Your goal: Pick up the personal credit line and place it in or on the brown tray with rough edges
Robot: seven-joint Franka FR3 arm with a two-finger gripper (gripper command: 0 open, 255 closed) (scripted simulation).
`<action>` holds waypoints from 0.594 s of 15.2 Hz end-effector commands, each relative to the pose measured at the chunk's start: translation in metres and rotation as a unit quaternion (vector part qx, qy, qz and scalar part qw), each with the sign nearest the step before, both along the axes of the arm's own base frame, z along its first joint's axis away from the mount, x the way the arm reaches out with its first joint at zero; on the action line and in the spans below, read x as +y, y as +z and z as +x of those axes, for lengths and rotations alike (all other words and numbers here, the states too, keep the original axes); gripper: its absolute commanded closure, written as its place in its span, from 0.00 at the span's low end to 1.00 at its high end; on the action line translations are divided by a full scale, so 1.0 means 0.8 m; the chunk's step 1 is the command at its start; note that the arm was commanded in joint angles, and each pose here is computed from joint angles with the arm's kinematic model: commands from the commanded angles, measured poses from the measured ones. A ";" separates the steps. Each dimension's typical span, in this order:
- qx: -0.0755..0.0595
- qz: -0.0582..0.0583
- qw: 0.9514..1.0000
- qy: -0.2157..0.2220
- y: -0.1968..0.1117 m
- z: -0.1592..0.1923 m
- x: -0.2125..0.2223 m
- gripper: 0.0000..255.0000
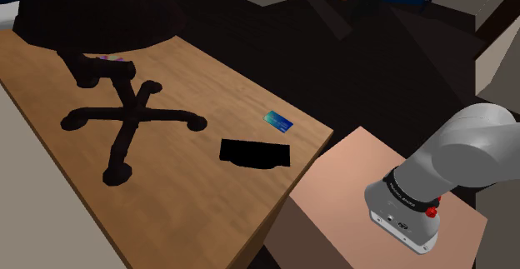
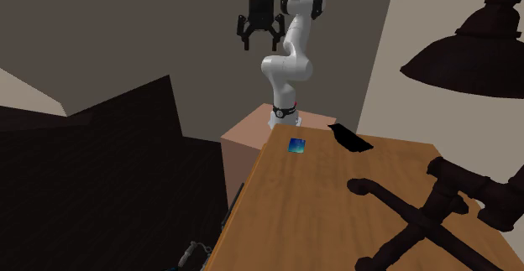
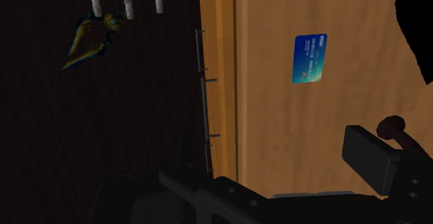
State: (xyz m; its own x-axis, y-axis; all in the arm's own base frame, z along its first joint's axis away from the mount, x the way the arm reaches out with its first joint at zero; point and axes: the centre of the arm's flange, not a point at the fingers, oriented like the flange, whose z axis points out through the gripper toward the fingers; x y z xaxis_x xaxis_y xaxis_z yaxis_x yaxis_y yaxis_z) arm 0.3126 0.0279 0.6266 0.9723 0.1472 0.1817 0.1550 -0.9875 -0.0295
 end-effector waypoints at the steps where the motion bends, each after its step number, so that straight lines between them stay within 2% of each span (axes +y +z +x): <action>1: 0.000 0.000 1.000 0.000 0.000 0.000 0.000 0.00; 9: 0.005 -0.011 1.000 0.006 -0.105 0.032 0.077 0.00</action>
